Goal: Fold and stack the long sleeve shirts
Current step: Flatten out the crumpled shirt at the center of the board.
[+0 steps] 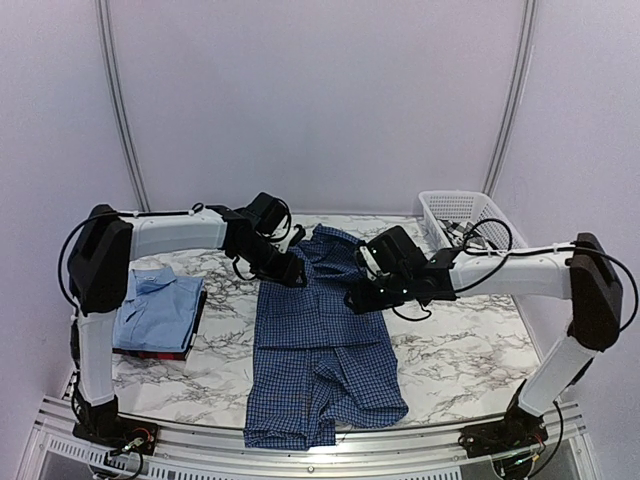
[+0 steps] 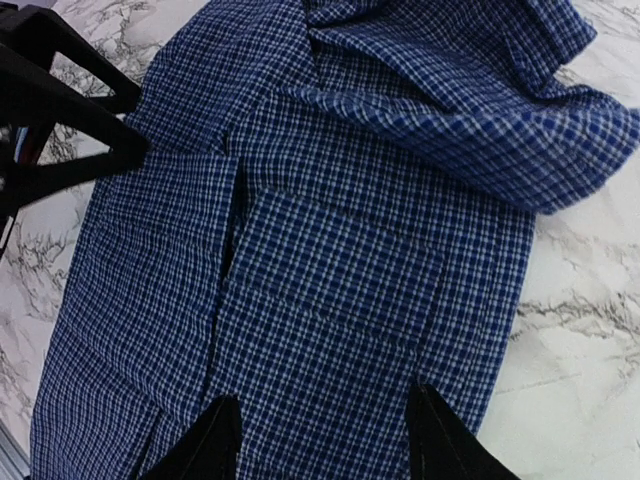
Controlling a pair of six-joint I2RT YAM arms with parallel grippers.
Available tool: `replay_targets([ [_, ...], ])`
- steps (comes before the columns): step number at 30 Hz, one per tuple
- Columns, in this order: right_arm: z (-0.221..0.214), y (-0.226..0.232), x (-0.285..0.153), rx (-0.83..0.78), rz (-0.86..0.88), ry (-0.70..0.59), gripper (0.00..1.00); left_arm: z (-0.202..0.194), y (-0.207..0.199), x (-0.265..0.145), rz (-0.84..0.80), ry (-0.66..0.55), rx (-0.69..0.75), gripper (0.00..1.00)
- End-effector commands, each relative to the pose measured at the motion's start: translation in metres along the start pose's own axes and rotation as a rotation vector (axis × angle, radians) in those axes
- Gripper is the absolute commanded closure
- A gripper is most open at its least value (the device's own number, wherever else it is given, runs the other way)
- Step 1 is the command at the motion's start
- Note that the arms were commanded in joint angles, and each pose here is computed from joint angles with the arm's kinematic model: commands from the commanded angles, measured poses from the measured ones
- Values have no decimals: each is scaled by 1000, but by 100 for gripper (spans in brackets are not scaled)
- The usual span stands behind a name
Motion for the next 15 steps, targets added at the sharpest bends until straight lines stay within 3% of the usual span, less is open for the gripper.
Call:
replay_targets([
  [1,35,15,12,-20,93,-78,48,4,6,23,-39,18,56,34],
  [7,45,3,39,-17,54,-62,49,2,5,35,-74,34,63,26],
  [15,52,-5,63,-17,22,-48,49,-10,-3,42,-117,68,54,28],
])
Point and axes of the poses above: each gripper's point midway between its finger pads, its own x axis out along the fingers, its own y axis along the line the jaws close on, z = x × y, the point moved 8 cm from there along -x, back along the fingers, and after that the axes turned 14 degrees about x, right-handed, at the moved point
